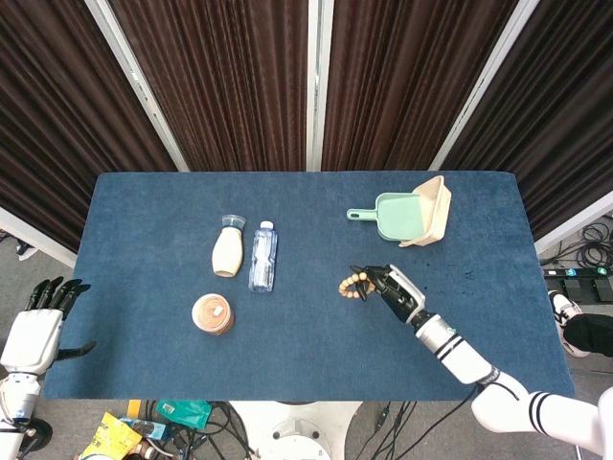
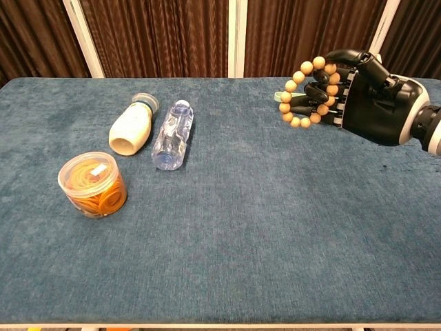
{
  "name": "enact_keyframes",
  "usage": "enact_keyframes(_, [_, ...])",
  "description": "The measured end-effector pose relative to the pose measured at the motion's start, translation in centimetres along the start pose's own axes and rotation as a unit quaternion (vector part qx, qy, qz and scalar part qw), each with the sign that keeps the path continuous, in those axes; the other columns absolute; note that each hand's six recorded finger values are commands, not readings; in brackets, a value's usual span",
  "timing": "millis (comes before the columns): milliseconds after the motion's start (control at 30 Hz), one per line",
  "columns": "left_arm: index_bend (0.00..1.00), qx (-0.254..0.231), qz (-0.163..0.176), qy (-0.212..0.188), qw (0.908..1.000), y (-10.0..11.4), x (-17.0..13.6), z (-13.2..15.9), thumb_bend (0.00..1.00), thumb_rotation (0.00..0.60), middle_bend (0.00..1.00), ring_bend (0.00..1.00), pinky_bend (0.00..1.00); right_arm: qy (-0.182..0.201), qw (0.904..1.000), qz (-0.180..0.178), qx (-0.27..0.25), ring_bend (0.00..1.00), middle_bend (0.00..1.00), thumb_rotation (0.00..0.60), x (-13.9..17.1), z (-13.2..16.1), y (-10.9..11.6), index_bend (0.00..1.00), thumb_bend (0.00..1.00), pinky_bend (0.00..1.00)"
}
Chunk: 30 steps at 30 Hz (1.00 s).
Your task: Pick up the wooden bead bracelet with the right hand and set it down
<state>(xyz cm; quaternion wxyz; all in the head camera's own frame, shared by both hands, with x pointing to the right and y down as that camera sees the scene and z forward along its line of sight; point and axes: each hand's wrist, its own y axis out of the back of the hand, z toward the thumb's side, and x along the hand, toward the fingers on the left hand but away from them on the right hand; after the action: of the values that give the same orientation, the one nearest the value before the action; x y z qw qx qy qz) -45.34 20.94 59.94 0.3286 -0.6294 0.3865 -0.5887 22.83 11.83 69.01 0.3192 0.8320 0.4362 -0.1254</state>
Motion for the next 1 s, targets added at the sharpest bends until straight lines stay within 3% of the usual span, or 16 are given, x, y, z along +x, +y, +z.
enact_keyframes(400, [0.19,0.000,0.001,-0.002,1.0000,0.1,0.1,0.1,0.03,0.600,0.13,0.02,0.02,0.010,0.9998,0.013,0.006,0.28,0.58,0.353,-0.1,0.8,-0.1,0.50,0.95,0.01])
enact_keyframes(633, [0.19,-0.001,0.002,-0.001,1.0000,0.0,0.0,0.0,0.03,0.600,0.13,0.02,0.02,0.013,0.9996,0.022,0.011,0.26,0.54,0.325,-0.1,1.0,-0.1,0.45,1.00,0.01])
enact_keyframes(700, [0.19,-0.001,0.002,-0.001,1.0000,0.0,0.0,0.0,0.03,0.600,0.13,0.02,0.02,0.012,0.9994,0.027,0.017,0.24,0.52,0.279,-0.1,1.0,-0.1,0.42,1.00,0.01])
enact_keyframes(733, [0.19,-0.001,0.002,-0.001,1.0000,0.0,0.0,0.0,0.03,0.600,0.13,0.02,0.02,0.011,0.9993,0.030,0.020,0.23,0.51,0.251,0.0,1.0,-0.2,0.40,0.98,0.01])
enact_keyframes(800, [0.19,-0.001,0.002,-0.002,1.0000,0.0,0.0,0.0,0.03,0.600,0.13,0.02,0.02,0.006,0.9989,0.037,0.028,0.21,0.49,0.168,0.0,0.8,-0.2,0.36,0.81,0.01])
enact_keyframes(867, [0.19,-0.001,0.001,-0.002,1.0000,-0.1,0.1,0.0,0.03,0.600,0.13,0.02,0.02,0.003,0.9988,0.039,0.030,0.21,0.49,0.108,0.0,0.7,-0.1,0.34,0.50,0.01])
enact_keyframes(900, [0.19,-0.001,0.001,-0.002,1.0000,-0.1,0.1,0.1,0.03,0.600,0.13,0.02,0.02,0.003,0.9989,0.039,0.028,0.21,0.50,0.090,0.0,0.7,-0.1,0.34,0.40,0.01])
enact_keyframes(1000, [0.19,-0.001,0.002,-0.003,1.0000,0.0,0.1,0.1,0.03,0.600,0.13,0.02,0.02,0.003,0.9991,0.036,0.023,0.22,0.53,0.077,0.0,0.7,0.0,0.34,0.22,0.01])
